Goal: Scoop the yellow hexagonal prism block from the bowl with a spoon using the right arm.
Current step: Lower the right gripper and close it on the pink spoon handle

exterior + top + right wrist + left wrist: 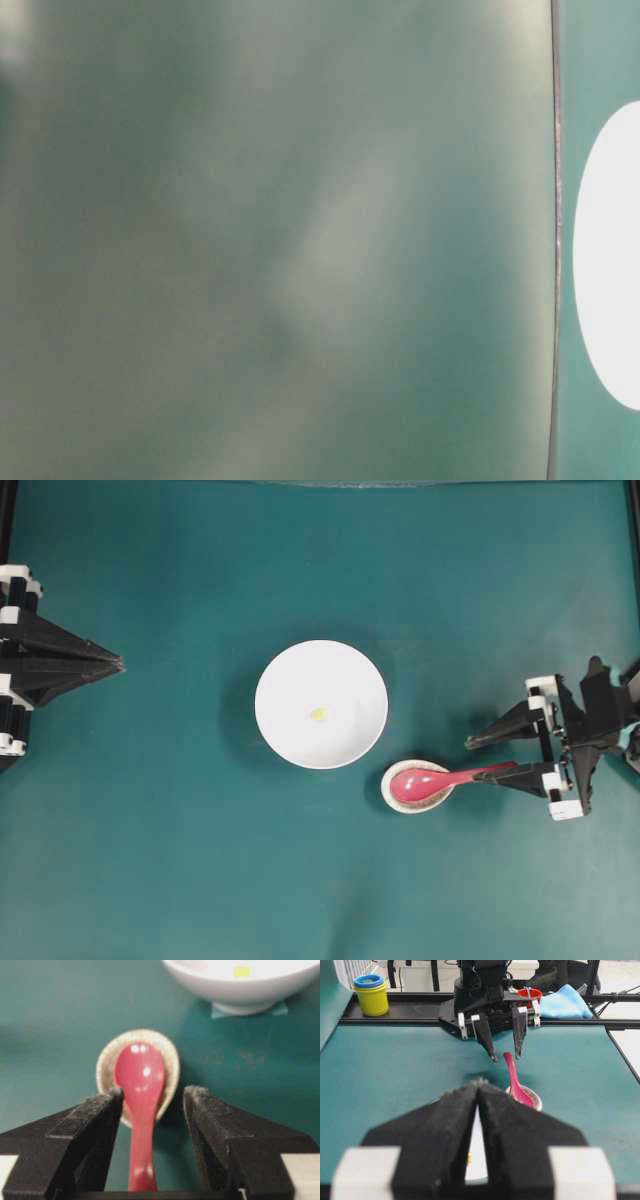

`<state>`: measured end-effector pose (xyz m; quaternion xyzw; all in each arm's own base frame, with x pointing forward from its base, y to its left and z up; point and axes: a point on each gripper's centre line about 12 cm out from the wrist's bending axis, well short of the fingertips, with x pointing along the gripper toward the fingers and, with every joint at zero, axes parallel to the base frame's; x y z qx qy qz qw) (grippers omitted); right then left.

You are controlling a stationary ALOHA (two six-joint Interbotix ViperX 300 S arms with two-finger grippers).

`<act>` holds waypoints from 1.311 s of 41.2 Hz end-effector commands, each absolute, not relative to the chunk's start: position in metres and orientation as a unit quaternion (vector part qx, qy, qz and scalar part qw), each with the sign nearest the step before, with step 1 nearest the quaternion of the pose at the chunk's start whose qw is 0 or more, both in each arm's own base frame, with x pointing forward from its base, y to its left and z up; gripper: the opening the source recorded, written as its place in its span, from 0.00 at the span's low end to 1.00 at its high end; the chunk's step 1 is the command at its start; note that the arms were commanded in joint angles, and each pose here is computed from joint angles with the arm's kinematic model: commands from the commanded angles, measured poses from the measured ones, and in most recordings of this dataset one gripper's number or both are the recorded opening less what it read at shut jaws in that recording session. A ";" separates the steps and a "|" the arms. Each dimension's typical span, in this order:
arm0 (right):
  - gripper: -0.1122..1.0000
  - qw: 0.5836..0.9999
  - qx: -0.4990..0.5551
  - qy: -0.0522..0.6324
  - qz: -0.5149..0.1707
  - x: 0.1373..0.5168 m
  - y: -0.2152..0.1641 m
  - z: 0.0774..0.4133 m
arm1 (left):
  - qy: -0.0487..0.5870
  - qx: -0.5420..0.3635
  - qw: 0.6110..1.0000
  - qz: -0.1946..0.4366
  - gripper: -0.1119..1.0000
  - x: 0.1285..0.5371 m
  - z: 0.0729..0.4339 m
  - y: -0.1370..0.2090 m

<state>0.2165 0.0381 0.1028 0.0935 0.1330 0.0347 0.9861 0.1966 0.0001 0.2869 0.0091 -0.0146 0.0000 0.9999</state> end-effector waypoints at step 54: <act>0.59 0.982 0.048 0.173 0.051 0.227 0.052 0.080 | -0.026 0.011 1.000 0.000 0.18 0.199 0.298 0.000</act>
